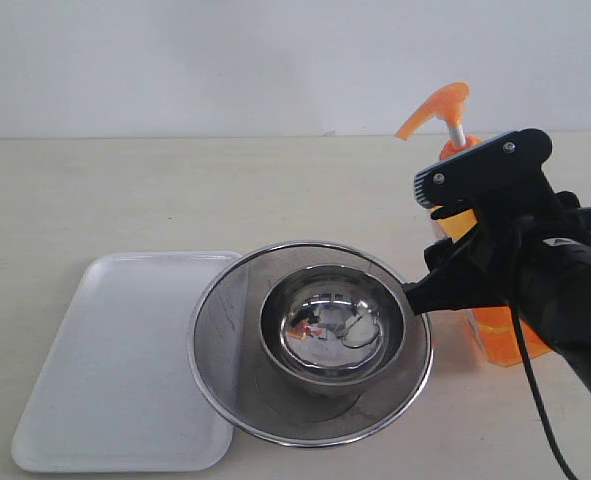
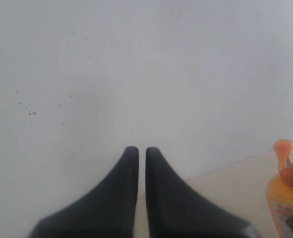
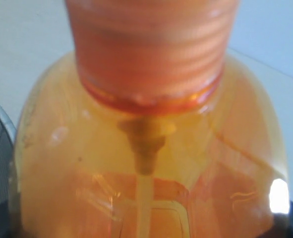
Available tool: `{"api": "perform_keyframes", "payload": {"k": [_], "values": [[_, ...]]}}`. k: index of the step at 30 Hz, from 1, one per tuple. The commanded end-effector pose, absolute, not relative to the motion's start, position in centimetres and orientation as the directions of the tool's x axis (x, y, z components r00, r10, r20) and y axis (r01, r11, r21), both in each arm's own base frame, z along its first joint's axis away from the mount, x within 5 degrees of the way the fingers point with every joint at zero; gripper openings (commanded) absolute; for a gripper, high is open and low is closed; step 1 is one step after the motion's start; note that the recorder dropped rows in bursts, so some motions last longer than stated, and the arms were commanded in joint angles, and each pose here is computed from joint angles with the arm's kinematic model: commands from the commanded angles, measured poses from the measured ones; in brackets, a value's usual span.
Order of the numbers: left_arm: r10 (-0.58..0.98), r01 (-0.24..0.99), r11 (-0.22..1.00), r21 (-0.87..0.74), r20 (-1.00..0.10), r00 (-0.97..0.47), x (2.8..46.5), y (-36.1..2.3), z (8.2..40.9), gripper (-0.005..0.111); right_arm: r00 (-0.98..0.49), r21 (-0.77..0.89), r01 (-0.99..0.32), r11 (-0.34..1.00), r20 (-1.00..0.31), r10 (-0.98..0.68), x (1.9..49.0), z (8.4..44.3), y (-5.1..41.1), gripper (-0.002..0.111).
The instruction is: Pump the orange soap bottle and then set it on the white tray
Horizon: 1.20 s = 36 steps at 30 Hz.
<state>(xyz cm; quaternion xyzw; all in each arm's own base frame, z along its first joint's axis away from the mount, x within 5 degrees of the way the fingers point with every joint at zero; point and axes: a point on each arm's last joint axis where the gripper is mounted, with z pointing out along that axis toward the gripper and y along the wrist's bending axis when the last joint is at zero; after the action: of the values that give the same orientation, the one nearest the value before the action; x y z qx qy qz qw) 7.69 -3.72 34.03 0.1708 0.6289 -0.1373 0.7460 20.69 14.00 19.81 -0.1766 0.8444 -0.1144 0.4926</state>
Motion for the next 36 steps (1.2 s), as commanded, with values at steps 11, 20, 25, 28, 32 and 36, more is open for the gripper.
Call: {"api": "perform_keyframes", "payload": {"k": [11, 20, 25, 28, 32, 36], "values": [[-0.065, 0.307, 0.950, 0.061, -0.922, 0.383, 4.5, -1.5, 38.9, 0.005, -0.437, -0.364, -0.184, 0.913, -0.802, -0.408, 20.8, 20.2, 14.1, 0.000], [0.007, 0.236, 0.961, 0.141, -0.871, 0.491, 3.1, -0.8, 41.7, 0.005, -0.437, -0.364, -0.184, 0.913, -0.802, -0.408, 20.8, 20.2, 14.1, 0.000], [0.125, 0.113, 0.969, 0.221, -0.828, 0.546, 2.4, 0.0, 43.0, 0.005, -0.437, -0.364, -0.184, 0.913, -0.802, -0.408, 20.8, 20.2, 14.1, 0.000], [0.184, 0.040, 0.968, 0.247, -0.812, 0.554, 2.2, 0.5, 43.2, 0.005, -0.437, -0.364, -0.184, 0.913, -0.802, -0.408, 20.8, 20.2, 14.1, 0.000], [0.177, 0.014, 0.974, 0.225, -0.803, 0.569, 1.4, 1.0, 43.2, 0.005, -0.437, -0.364, -0.184, 0.913, -0.802, -0.408, 20.8, 20.2, 14.1, 0.000], [0.165, 0.009, 0.977, 0.213, -0.782, 0.601, 0.2, 1.4, 43.2, 0.005, -0.437, -0.364, -0.184, 0.913, -0.802, -0.408, 20.8, 20.2, 14.1, 0.000]]}}
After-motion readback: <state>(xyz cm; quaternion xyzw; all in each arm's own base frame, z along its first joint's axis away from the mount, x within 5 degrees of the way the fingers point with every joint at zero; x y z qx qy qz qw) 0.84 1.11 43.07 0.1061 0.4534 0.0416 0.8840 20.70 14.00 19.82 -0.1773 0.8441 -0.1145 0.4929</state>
